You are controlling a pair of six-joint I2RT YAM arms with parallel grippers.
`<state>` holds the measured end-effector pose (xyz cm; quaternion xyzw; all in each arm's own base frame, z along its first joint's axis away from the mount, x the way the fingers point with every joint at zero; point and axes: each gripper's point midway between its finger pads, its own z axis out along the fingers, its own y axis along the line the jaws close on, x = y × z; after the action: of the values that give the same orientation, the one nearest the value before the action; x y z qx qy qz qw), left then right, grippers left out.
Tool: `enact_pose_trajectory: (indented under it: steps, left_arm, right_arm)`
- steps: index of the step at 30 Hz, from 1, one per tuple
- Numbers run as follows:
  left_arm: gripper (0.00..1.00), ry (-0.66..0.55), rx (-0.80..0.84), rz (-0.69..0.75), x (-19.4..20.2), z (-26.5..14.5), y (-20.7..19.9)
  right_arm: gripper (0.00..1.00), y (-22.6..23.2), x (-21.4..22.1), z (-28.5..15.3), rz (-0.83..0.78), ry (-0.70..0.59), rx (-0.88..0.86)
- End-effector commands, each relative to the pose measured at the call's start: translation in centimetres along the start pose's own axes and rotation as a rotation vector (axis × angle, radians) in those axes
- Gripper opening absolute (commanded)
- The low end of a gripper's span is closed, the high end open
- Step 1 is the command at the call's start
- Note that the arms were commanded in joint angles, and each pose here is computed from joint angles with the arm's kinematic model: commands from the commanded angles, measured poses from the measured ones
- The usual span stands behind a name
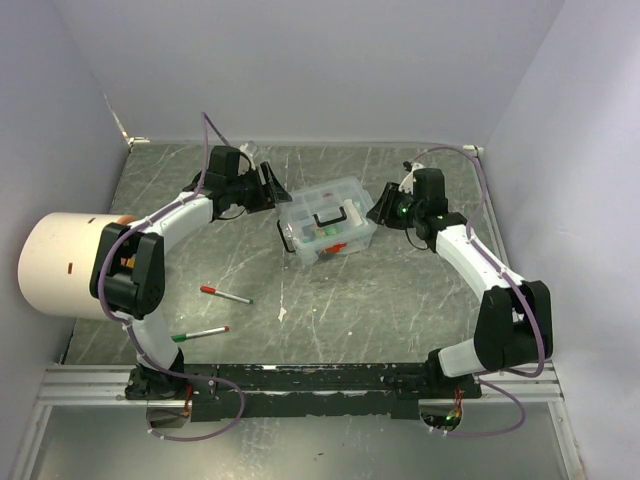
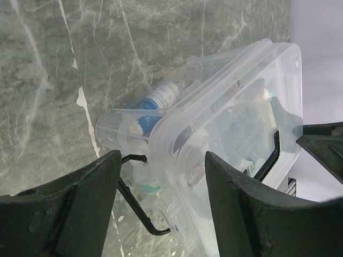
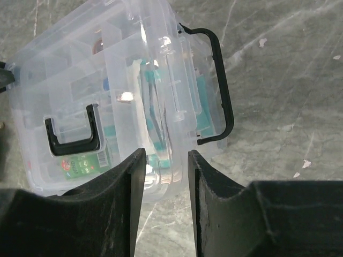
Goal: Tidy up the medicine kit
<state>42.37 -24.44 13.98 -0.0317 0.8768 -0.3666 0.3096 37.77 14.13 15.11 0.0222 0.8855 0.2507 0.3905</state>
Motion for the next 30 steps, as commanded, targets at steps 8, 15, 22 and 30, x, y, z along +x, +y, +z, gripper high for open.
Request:
enact_pose_trajectory:
  steps: [8, 15, 22, 30]
  left_arm:
    - [0.84, -0.074, -0.09, 0.014, -1.9, -2.0, -0.3]
    - [0.85, -0.104, -0.059, -0.031, -0.9, -3.4, -0.7]
    - [0.8, -0.043, 0.026, -0.06, 1.6, -2.6, -1.6]
    - [0.76, 0.015, 0.002, -0.061, 3.4, -0.8, -1.0]
  right_arm:
    - [0.41, -2.1, 0.4, 0.6, 0.01, 0.017, 0.104]
    - [0.44, -1.6, -1.2, 1.4, 0.017, 0.007, 0.097]
    - [0.58, -0.5, -2.0, 2.1, 0.024, -0.003, 0.039]
    - [0.66, 0.6, -3.7, 3.8, -0.001, -0.051, -0.038]
